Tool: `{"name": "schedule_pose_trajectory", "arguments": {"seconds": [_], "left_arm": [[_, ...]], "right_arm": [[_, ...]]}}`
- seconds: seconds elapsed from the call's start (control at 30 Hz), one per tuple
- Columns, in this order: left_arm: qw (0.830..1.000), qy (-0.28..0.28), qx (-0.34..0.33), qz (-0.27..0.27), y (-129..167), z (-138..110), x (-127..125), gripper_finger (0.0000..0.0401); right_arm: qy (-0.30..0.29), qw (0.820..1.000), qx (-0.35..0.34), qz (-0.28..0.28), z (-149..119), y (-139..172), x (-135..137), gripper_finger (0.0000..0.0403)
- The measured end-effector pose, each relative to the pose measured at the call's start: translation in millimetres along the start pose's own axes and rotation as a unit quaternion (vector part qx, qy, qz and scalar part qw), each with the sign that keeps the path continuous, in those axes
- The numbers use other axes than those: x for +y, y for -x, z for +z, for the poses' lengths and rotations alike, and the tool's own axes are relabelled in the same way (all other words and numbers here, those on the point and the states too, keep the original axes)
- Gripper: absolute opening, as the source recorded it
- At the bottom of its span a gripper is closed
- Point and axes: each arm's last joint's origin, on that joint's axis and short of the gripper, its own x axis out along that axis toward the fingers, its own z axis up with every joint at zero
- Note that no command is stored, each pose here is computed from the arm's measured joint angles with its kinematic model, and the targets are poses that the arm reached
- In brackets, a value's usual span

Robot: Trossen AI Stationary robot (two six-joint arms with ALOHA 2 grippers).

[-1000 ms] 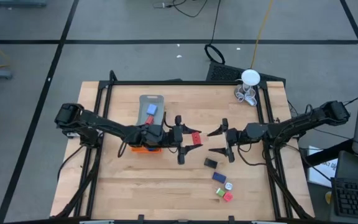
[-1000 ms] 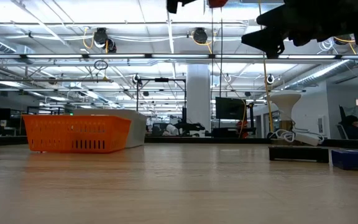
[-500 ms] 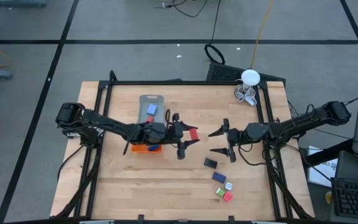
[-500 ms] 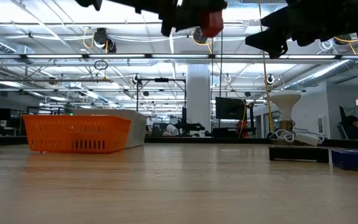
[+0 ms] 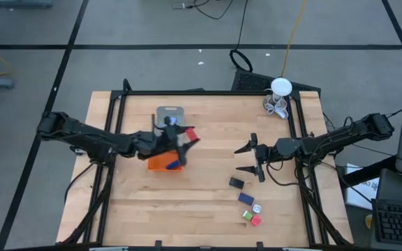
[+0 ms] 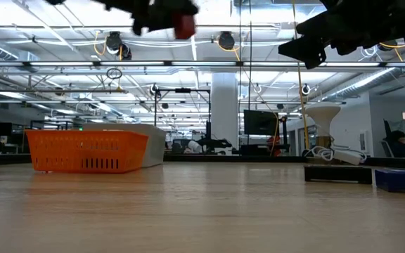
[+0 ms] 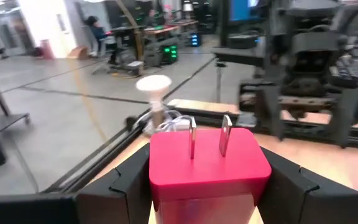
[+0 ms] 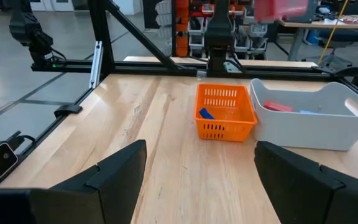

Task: Pick & Place Office items
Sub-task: Put the red charger adapter into the gray bin

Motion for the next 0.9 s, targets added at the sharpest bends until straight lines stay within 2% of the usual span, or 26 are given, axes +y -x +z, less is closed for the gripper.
{"name": "schedule_pose_trajectory", "arguments": {"seconds": [0.23, 0.37, 0.43, 0.57, 0.73, 0.9], "left_arm": [[0.996, 0.040, 0.016, 0.079, 30.3, -31.2, 21.9, 0.0221], [0.990, 0.059, 0.030, 0.122, 37.8, -50.0, 30.5, 0.0222], [0.987, 0.087, 0.029, 0.131, 38.7, -57.3, 34.5, 0.0216], [0.974, 0.147, 0.033, 0.170, 37.3, -72.2, 43.9, 0.0216], [0.948, 0.195, 0.028, 0.251, 32.8, -82.6, 59.4, 0.0220], [0.935, 0.233, 0.056, 0.263, 22.8, -95.6, 74.9, 0.0219]], "right_arm": [[0.001, 1.000, -0.002, 0.000, 0.3, 0.0, 0.0, 0.0286], [0.001, 1.000, -0.002, 0.000, 0.4, 0.0, 0.0, 0.0286], [0.001, 1.000, -0.003, 0.000, 0.5, 0.0, 0.0, 0.0286], [0.001, 1.000, -0.003, -0.002, 0.6, 0.0, -0.1, 0.0286], [-0.001, 1.000, -0.004, -0.013, 0.7, 0.0, -0.7, 0.0286], [-0.001, 1.000, -0.004, -0.013, 0.7, 0.0, -0.7, 0.0286]]}}
